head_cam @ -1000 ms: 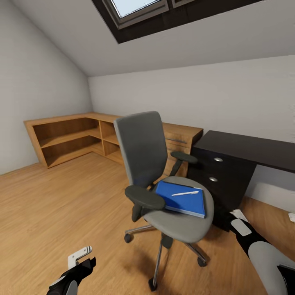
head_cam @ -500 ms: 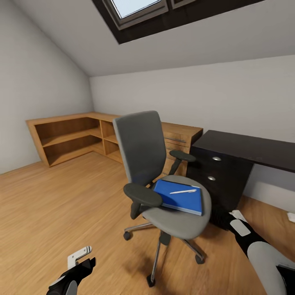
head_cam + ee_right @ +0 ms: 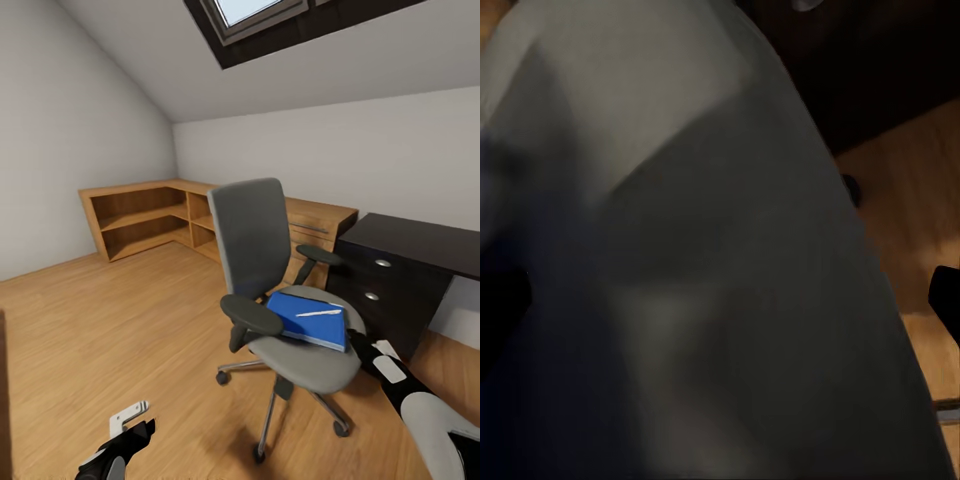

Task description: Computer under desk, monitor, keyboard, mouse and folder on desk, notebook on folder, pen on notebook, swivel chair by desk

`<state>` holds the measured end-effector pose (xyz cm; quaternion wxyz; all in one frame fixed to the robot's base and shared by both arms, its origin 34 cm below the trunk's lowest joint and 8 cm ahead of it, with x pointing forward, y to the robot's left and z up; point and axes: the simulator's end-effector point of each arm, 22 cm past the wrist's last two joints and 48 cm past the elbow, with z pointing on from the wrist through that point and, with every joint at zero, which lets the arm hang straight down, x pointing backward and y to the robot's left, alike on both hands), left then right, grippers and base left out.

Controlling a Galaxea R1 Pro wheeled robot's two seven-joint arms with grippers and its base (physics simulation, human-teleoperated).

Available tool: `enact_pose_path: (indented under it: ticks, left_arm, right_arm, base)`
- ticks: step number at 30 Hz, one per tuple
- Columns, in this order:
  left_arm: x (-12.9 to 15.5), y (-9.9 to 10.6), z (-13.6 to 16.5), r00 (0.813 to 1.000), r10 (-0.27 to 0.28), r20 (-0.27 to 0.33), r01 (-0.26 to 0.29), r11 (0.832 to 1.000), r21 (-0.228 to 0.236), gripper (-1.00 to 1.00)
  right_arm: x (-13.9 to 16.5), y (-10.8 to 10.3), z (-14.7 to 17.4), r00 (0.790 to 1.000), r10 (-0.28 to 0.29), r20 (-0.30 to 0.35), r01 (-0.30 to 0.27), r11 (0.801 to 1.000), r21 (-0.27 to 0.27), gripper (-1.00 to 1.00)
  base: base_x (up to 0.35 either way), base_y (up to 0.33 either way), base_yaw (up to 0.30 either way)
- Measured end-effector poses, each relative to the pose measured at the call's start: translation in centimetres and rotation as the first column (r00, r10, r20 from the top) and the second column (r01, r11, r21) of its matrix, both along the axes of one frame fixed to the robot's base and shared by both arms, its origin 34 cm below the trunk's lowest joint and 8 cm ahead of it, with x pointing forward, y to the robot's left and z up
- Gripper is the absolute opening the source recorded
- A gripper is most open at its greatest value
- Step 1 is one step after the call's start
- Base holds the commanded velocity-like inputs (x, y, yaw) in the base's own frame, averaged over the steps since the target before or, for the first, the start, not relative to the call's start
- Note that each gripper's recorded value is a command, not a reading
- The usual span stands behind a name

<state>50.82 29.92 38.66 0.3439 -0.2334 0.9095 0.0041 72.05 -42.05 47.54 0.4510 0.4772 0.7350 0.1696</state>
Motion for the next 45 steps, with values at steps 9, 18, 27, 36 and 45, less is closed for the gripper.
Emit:
enact_pose_path:
  ticks: [9,18,27,36,45]
  left_arm:
    - [-0.2,0.0,-0.4,1.000,0.001,-0.009,-0.001,1.000,0.000,1.00]
    - [-0.3,0.0,-0.7,1.000,0.000,-0.018,0.000,1.000,0.000,1.00]
    - [-0.5,-0.1,-1.1,1.000,-0.001,-0.028,0.001,1.000,0.000,1.00]
    - [-0.7,0.0,-1.6,0.999,0.000,-0.038,0.000,1.000,0.000,1.00]
    - [-0.8,0.0,-1.8,0.999,0.000,-0.044,0.000,1.000,0.000,1.00]
  right_arm:
    - [0.3,-0.1,0.0,1.000,0.000,0.005,0.000,1.000,-0.003,1.00]
    - [0.5,-0.3,0.0,1.000,-0.001,0.008,0.002,1.000,-0.010,1.00]
    - [0.8,-0.4,0.1,1.000,0.000,0.014,0.000,1.000,-0.015,1.00]
    - [1.1,-0.5,0.1,1.000,0.001,0.019,0.000,1.000,-0.021,1.00]
    - [1.3,-0.7,0.1,1.000,0.001,0.021,0.000,1.000,-0.026,1.00]
  base:
    - [0.000,0.000,0.219]
    - [0.000,0.000,0.210]
    - [0.000,0.000,0.200]
    - [0.000,0.000,0.191]
    - [0.000,-0.012,0.234]
